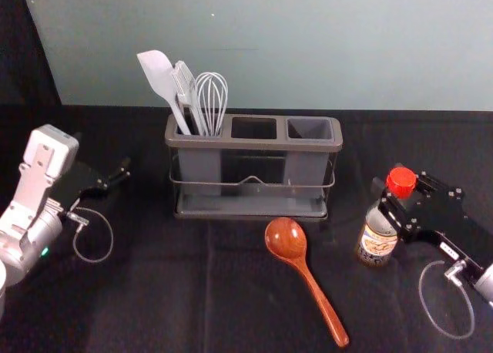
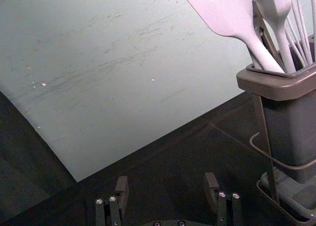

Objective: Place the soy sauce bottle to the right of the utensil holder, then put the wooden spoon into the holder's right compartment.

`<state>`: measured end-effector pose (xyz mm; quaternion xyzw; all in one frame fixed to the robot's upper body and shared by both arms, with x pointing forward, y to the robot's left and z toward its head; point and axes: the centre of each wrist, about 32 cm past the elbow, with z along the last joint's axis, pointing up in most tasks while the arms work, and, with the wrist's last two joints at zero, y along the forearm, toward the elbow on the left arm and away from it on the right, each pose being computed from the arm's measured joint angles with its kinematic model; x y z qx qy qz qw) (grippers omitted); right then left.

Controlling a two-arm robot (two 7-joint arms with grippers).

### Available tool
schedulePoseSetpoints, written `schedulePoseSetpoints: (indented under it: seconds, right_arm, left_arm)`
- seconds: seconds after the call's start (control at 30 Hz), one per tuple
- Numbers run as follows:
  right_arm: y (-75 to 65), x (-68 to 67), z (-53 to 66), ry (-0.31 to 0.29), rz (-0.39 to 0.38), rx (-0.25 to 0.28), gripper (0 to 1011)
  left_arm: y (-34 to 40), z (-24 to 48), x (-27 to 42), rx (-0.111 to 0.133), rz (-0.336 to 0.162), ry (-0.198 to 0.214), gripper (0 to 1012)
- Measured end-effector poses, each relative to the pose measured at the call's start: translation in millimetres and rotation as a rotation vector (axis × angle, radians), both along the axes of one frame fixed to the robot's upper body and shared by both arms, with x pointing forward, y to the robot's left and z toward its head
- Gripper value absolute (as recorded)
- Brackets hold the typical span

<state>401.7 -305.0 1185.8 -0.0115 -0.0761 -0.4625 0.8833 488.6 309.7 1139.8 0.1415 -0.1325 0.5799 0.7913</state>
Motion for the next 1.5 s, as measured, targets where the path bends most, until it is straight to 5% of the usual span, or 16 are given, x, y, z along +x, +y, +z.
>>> schedulePoseSetpoints:
  seconds: [0.53, 0.93, 1.5]
  right_arm:
    - [-21.4, 33.1, 6.0, 0.024, 0.12, 0.024, 383]
    - [-28.1, 61.8, 10.0, 0.002, 0.111, 0.015, 383]
    - [-25.1, 101.4, -2.6, -0.002, 0.098, -0.017, 382]
  left_arm:
    - [0.0, 0.0, 0.0, 0.0, 0.0, 0.0, 1005]
    - [0.0, 0.0, 0.0, 0.0, 0.0, 0.0, 1005]
    - [0.0, 0.0, 0.0, 0.0, 0.0, 0.0, 1005]
